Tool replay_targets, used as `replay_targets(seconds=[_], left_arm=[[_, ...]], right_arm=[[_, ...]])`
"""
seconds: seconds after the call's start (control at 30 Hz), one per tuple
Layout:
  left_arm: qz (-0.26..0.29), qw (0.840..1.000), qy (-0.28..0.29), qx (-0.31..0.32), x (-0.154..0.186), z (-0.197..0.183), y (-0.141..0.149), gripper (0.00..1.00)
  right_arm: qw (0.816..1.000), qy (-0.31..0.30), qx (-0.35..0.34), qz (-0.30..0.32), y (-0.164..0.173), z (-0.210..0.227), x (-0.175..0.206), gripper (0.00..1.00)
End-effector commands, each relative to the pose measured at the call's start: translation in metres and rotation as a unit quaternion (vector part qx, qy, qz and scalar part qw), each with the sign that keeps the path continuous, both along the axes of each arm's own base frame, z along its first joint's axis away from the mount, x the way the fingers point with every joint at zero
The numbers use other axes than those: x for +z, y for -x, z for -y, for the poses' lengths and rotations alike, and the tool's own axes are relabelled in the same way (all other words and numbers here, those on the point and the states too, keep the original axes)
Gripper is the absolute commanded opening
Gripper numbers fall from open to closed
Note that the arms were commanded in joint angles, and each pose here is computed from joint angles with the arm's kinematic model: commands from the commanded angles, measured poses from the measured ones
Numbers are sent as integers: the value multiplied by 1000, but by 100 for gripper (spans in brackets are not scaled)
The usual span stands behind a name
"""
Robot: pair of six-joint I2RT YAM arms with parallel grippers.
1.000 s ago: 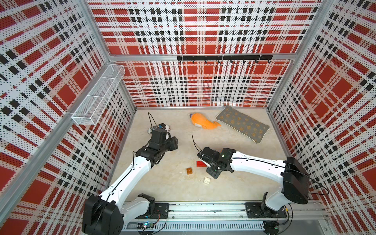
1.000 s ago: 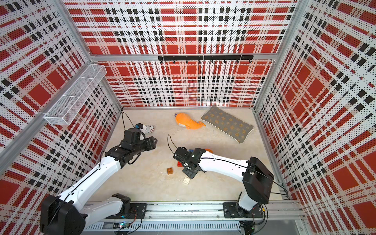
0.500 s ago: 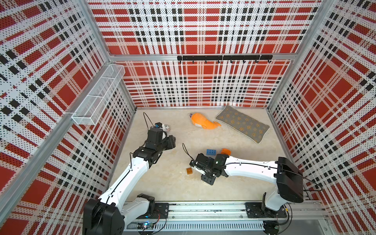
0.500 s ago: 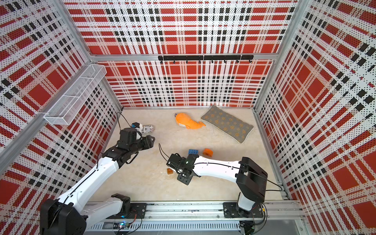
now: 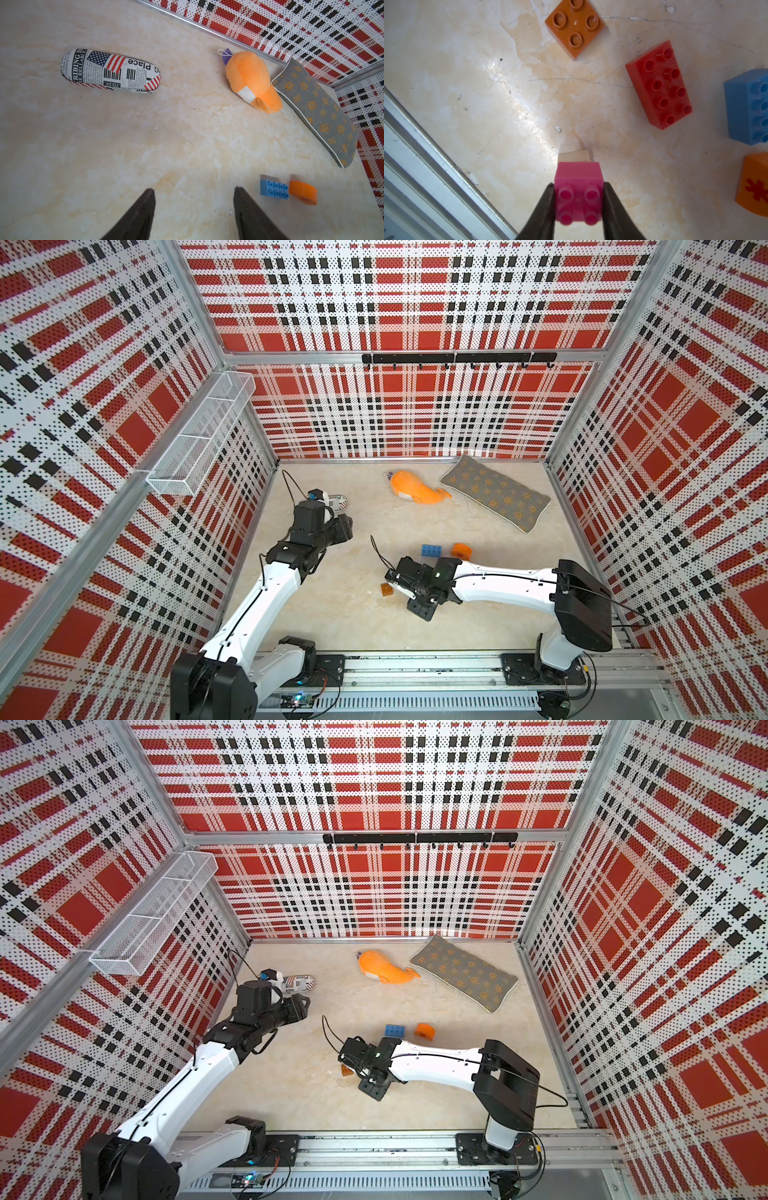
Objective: Assemble an ice cream with lego
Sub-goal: Assemble the lego brick with the lego brick.
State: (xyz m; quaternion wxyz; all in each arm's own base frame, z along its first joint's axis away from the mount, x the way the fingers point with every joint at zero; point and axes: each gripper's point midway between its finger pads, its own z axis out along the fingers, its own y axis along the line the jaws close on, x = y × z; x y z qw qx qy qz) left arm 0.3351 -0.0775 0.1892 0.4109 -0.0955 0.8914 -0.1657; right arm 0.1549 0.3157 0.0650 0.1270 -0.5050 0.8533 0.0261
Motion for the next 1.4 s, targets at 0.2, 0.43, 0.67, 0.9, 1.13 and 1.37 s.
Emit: replay_targets(seconds=[0.2, 0.43, 0.67, 0.9, 1.13, 1.37], left_arm=[[4, 1000, 6, 7, -2, -5, -2, 65], [6, 1000, 6, 10, -1, -7, -2, 65], [6, 1000, 8, 10, -1, -7, -3, 65], [5, 1000, 9, 8, -2, -7, -3, 65], [-3, 1000, 11, 6, -7, -6, -4, 64], [-7, 1000, 13, 5, -9, -5, -4, 65]], right_arm=[[999, 24, 27, 7, 6, 12, -11, 20], [999, 27, 40, 14, 5, 13, -15, 20], [999, 28, 44, 5, 10, 17, -20, 20], [999, 22, 36, 0, 12, 17, -24, 20], [999, 5, 15, -29, 21, 16, -38, 20], [998, -8, 19, -62, 33, 14, -49, 20]])
